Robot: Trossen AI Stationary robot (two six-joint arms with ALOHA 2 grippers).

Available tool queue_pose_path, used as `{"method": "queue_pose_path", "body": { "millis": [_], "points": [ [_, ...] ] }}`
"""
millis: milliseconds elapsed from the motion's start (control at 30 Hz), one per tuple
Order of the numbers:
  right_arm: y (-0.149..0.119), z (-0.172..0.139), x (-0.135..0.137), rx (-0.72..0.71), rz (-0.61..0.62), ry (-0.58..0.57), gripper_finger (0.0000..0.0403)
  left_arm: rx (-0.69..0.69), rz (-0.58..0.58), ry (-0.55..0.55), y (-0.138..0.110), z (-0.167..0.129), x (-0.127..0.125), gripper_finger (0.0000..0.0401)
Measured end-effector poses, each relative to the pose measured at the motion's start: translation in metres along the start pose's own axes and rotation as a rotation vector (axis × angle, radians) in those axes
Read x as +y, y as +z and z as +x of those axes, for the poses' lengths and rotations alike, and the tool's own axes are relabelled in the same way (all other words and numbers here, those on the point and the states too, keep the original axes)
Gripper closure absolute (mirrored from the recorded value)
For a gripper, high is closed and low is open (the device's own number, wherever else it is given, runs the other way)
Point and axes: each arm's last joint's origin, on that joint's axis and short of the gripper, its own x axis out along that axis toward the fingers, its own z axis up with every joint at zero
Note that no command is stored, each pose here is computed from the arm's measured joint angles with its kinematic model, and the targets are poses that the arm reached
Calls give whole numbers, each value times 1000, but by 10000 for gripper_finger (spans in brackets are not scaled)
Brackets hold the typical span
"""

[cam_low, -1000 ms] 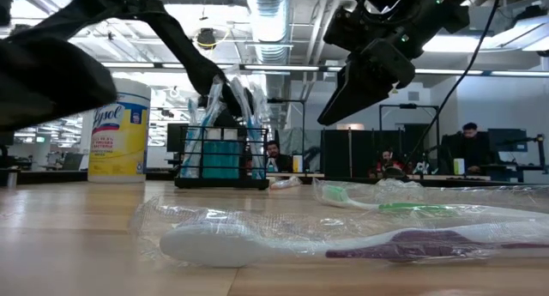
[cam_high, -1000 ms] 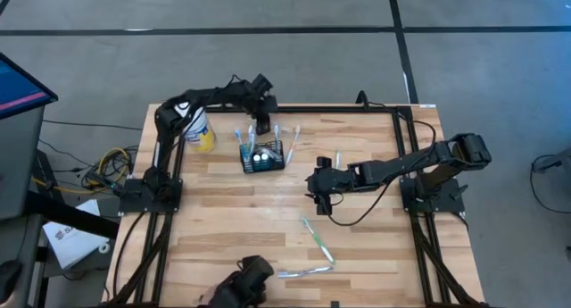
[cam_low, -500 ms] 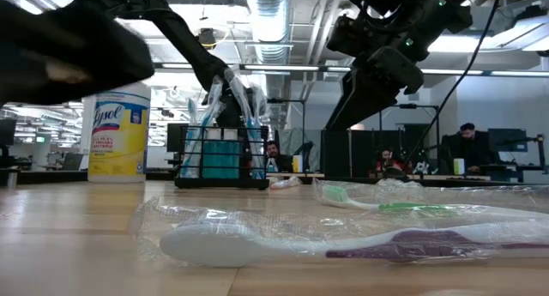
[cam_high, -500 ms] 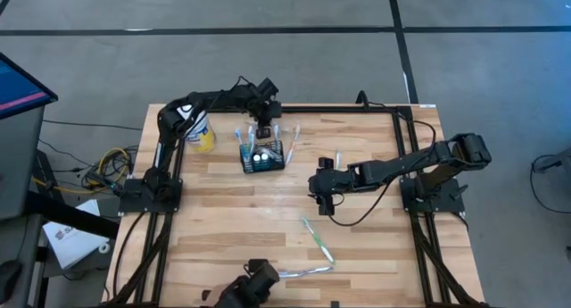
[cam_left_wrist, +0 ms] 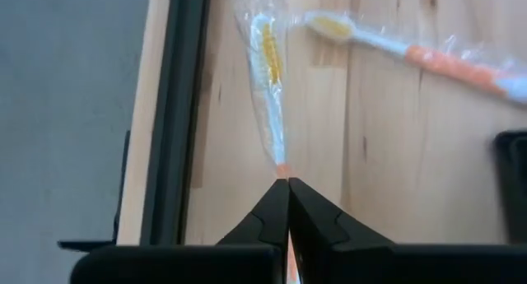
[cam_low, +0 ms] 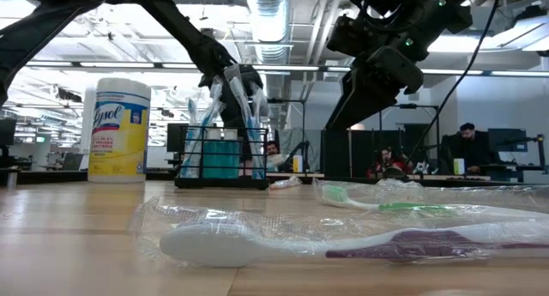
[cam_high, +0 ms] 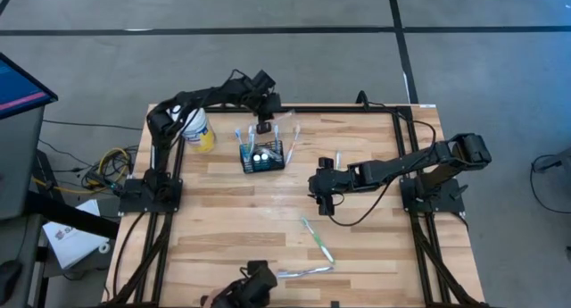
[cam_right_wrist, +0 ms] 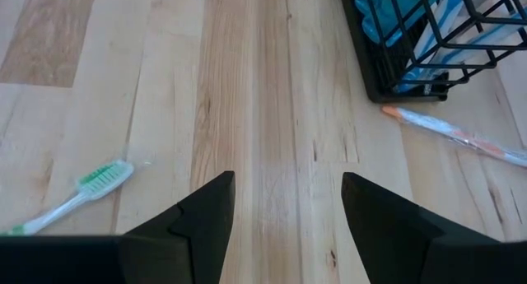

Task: Pick & Place toothbrushing station
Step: Put the right orange toothbrush into the mesh organizer

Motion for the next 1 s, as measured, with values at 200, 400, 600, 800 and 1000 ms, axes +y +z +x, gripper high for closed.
{"method": "queue_pose_path", "body": {
  "millis": [200, 400, 600, 800, 1000],
  "points": [
    [0, 0, 0, 1, -1, 0, 189, -28, -15, 4, 7, -13, -4, 401],
    [0, 0, 0, 0, 0, 0, 189, -73, -10, 20, 17, -38, -12, 401],
    [0, 0, 0, 0, 0, 0, 189, -116, -12, 40, 23, -59, -15, 401],
    [0, 0, 0, 0, 0, 0, 189, -51, -49, 57, 18, -38, -13, 399],
    [0, 0, 0, 1, -1, 0, 189, 34, -65, 58, 8, -7, -10, 379]
  ]
}}
